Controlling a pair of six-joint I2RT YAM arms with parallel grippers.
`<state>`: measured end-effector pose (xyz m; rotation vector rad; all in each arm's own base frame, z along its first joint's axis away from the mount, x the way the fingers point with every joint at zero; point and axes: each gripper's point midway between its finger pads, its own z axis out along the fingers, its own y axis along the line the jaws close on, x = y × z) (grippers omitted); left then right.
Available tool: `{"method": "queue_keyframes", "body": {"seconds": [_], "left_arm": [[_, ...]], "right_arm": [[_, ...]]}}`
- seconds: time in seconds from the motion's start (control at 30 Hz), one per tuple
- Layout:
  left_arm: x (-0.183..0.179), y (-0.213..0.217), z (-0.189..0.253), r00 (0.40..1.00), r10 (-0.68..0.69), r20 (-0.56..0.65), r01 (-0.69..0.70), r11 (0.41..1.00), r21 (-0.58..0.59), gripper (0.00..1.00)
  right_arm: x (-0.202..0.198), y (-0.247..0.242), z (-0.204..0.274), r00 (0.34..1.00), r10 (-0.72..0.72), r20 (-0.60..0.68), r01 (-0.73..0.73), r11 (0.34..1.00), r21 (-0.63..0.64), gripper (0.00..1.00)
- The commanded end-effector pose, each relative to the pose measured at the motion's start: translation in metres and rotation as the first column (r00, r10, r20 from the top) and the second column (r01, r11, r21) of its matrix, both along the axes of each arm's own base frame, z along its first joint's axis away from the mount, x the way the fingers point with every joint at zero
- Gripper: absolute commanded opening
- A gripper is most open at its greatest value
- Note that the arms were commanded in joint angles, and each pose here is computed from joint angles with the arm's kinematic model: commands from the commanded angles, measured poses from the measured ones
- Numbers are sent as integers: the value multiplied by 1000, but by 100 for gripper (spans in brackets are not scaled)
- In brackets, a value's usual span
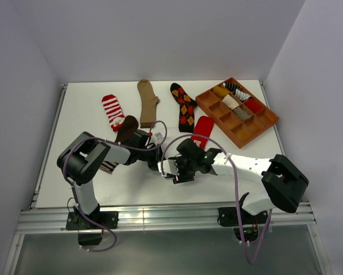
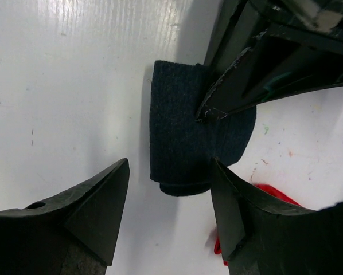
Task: Roll the socks
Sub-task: Roll the sock at the center of the board.
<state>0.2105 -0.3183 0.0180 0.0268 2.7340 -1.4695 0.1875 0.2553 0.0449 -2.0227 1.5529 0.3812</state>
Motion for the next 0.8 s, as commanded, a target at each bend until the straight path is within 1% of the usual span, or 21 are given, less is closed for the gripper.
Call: {"method": "queue_keyframes", "body": {"seconds": [0.0,0.03,0.2,0.47,0.5,0.53,0.57,0.67,0.7,0.77], "left_arm": [[-51,58,-77,983,45,-180,16,946,324,0],[-51,58,-76,983,45,-180,16,946,325,0],[-48,55,-73,985,40,-171,15,950,310,0],[-43,49,-63,987,37,-158,7,963,270,0],[-42,49,-63,988,35,-150,7,962,272,0],[-41,49,-62,989,34,-147,7,963,270,0],[-41,49,-60,989,39,-142,0,964,267,0],[-33,45,-51,995,51,-87,-30,972,233,6],[-29,45,-48,994,71,-78,-51,972,229,13],[-19,42,-37,995,96,-20,-91,978,187,19]], "right_arm": [[8,10,2,999,2,41,-2,1000,2,65],[7,10,1,999,2,34,-2,1000,-6,64],[8,12,-5,1000,-16,10,16,999,-38,52],[12,16,-16,998,-47,-42,44,996,-78,48],[11,16,-17,997,-49,-52,45,996,-82,45],[12,16,-15,997,-55,-59,50,995,-84,41],[11,16,-16,995,-58,-81,51,995,-88,39],[8,17,-7,985,-65,-157,53,996,-79,36],[12,13,-4,978,-84,-192,67,993,-93,35],[11,13,-1,963,-84,-255,65,994,-83,32]]}}
